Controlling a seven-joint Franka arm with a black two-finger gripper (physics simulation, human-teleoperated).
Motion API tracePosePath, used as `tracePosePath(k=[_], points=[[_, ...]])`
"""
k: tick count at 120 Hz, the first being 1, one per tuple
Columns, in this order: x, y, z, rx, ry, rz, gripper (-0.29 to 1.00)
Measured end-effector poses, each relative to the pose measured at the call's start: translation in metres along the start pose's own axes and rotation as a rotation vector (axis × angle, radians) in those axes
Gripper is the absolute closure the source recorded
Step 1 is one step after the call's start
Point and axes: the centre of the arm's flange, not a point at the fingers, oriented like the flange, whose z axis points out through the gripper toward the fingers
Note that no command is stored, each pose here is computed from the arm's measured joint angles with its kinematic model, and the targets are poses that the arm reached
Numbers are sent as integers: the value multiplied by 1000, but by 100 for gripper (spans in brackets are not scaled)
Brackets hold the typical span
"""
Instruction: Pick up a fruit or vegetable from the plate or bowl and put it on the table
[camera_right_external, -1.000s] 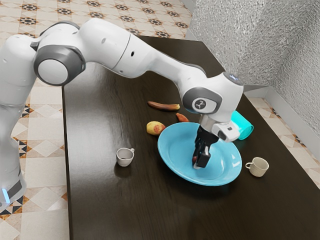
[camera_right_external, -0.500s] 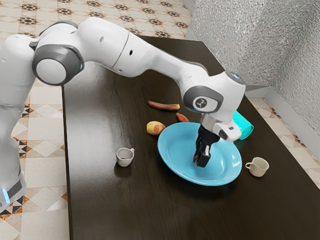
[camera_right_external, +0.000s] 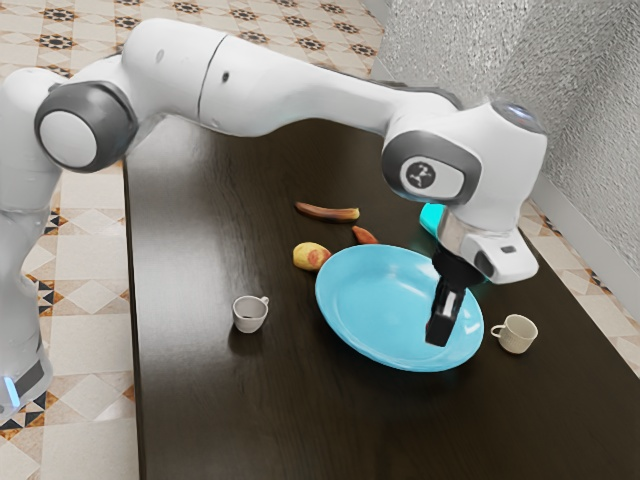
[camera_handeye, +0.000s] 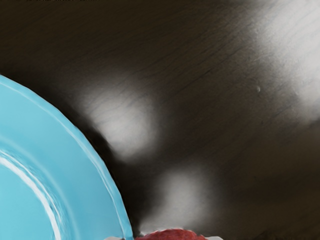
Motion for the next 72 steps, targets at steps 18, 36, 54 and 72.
tracePosePath(k=[18,36,54,72], points=[[4,64,4,-38,-20,82,53],[10,80,21,-51,-31,86,44],[12,82,23,-55,-23,70,15],[12,82,21,-54,-15,56,5]])
